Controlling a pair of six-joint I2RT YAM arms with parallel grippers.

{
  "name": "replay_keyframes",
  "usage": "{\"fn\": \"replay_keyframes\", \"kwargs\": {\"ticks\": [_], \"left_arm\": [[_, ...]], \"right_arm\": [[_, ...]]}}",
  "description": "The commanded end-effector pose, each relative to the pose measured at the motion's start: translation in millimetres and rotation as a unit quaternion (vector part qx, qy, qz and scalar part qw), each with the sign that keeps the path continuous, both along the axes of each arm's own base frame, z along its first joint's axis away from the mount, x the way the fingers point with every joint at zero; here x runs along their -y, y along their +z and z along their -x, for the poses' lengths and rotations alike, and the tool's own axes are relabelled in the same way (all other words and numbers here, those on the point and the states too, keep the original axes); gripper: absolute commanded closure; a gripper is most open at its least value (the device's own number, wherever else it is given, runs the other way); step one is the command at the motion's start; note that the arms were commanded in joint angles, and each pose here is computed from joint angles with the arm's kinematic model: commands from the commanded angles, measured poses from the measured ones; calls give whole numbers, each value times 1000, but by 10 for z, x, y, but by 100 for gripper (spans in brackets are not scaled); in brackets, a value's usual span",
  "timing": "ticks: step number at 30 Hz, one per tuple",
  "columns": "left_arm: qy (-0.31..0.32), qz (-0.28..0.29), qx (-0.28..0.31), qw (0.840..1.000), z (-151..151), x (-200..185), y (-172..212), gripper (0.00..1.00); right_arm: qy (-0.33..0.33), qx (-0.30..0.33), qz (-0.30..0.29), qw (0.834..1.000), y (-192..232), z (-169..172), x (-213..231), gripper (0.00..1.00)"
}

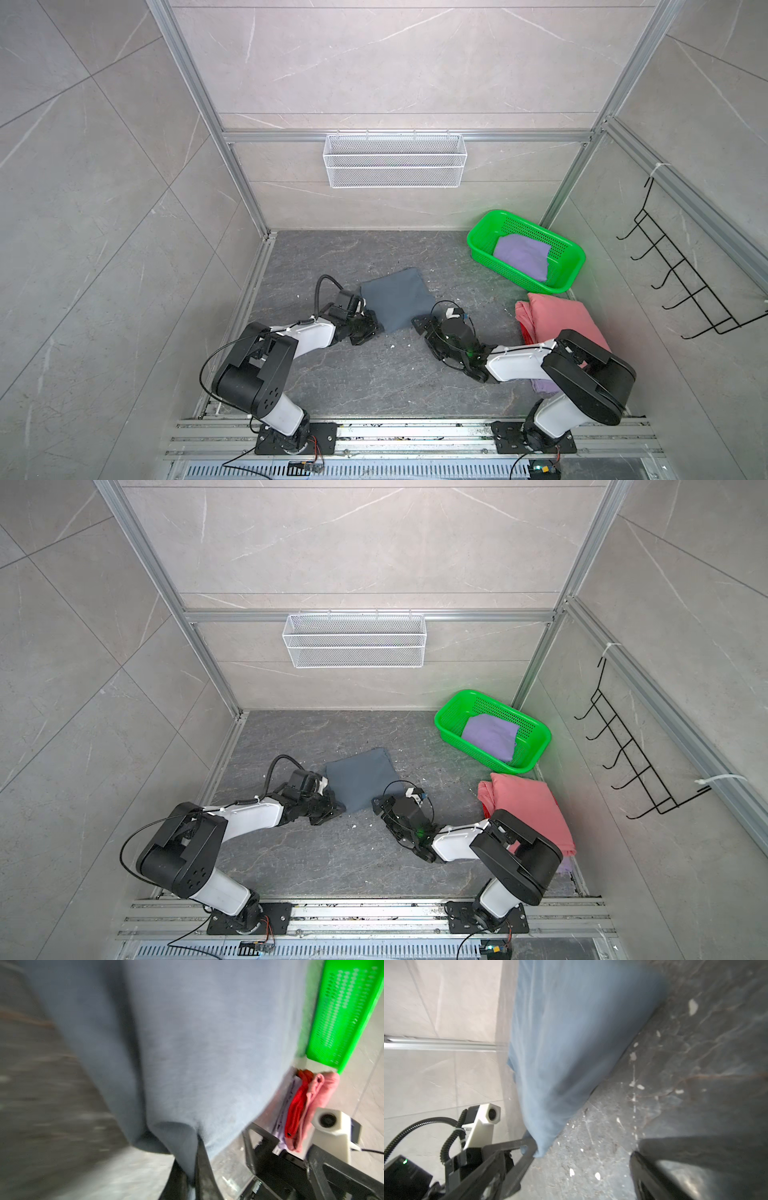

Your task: Fold and stack the t-shirts

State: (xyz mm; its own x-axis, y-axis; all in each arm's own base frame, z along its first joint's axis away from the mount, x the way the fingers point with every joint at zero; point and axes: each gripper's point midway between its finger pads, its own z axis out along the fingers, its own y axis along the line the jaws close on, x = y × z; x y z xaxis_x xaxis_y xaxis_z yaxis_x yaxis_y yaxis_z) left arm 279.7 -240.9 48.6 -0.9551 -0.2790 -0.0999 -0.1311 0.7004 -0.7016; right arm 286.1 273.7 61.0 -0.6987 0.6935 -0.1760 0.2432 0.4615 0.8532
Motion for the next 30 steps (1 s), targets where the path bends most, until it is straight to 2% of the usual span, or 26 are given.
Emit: {"fn": "replay_keyframes", "kwargs": {"ticks": [1,4,13,16,20,21,22,25,27,29,30], "left_arm": [[4,34,30,999,-46,177,337,100],[-10,51,37,998,1,290,488,100],[-45,84,69,993,117,467,968,100],[-55,77,62,994,249,452,950,100],[-65,68,50,994,419,426,876,100],[-68,64,43,995,465,416,835,100],[-71,57,38,995,512,398,783,100],[-64,35,27,997,605,288,646,100],[-56,15,29,998,648,184,614,100],[-50,-6,38,998,670,82,634,86],[-46,-20,46,998,668,23,668,75]], "right_arm": [[-36,26,-18,999,95,-123,35,1],[-31,13,-29,999,54,-164,-78,1],[-42,9,-138,989,-41,-352,-352,1],[-52,10,-147,988,-58,-387,-344,3],[-49,-3,-128,990,-115,-385,-354,8],[-51,-3,-126,991,-121,-386,-342,12],[-52,-1,-123,991,-119,-392,-334,20],[-50,-14,-96,994,-194,-378,-275,58],[-48,-37,-51,997,-307,-316,-193,81],[-40,-62,7,997,-402,-236,-105,95],[-31,-74,39,996,-428,-195,-65,100]]}}
